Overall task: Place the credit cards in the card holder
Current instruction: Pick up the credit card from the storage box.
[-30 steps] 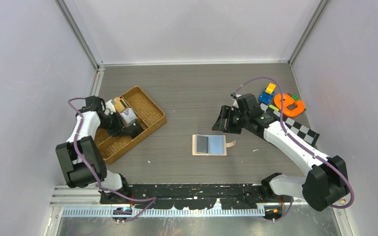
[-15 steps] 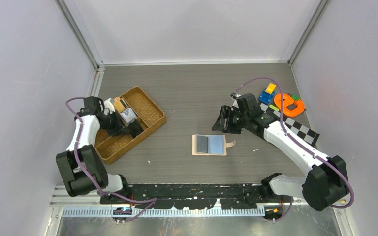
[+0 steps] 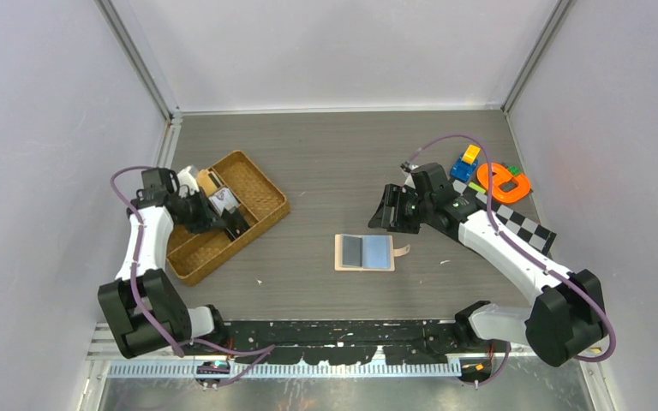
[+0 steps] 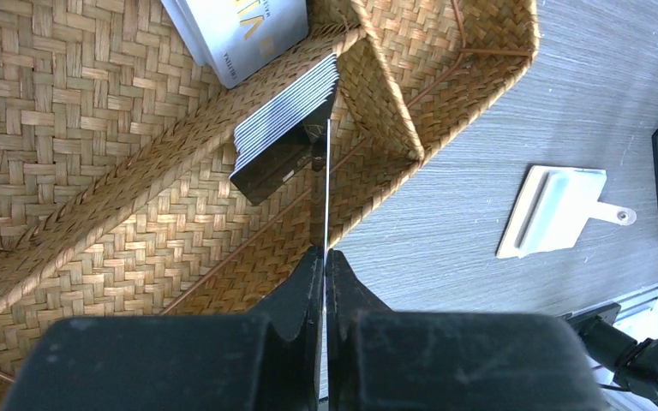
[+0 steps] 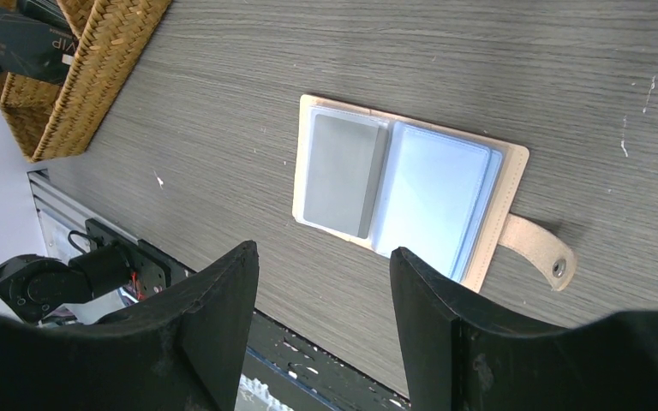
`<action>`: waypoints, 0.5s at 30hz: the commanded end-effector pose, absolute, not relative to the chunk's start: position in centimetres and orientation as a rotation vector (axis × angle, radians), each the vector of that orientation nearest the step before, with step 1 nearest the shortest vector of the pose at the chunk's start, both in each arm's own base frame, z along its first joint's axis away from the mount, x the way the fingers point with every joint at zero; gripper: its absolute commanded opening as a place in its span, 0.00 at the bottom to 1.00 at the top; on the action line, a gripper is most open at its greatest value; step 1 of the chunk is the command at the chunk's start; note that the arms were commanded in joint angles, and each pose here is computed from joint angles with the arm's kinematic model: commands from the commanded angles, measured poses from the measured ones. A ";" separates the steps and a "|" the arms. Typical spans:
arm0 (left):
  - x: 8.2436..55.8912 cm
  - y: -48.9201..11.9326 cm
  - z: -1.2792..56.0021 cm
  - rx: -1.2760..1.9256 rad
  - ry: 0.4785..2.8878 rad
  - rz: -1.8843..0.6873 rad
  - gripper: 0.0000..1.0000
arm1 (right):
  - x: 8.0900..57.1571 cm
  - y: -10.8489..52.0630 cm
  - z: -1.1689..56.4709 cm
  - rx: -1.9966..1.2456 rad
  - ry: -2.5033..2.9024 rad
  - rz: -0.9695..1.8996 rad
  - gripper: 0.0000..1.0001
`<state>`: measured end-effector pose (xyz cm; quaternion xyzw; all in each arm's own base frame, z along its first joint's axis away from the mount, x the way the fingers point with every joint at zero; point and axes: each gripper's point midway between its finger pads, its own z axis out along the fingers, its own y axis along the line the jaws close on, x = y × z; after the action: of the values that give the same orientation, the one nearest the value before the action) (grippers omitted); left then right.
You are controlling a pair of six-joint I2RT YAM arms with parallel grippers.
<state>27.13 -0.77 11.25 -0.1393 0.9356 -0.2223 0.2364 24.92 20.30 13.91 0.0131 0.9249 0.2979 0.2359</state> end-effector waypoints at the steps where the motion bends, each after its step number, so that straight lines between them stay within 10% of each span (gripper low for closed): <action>1: 28.1 -1.4 14.2 -0.267 2.448 -0.615 0.00 | 25.9 20.9 15.8 0.012 2.466 0.853 0.63; 15: 27.9 -3.7 20.6 -0.059 2.247 -0.595 0.00 | 26.3 21.6 18.9 -0.045 2.366 0.921 0.63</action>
<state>27.03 -1.97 16.39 -0.0757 0.9137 -0.2111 0.3390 25.20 20.47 14.55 0.0105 0.9206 0.3036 0.2455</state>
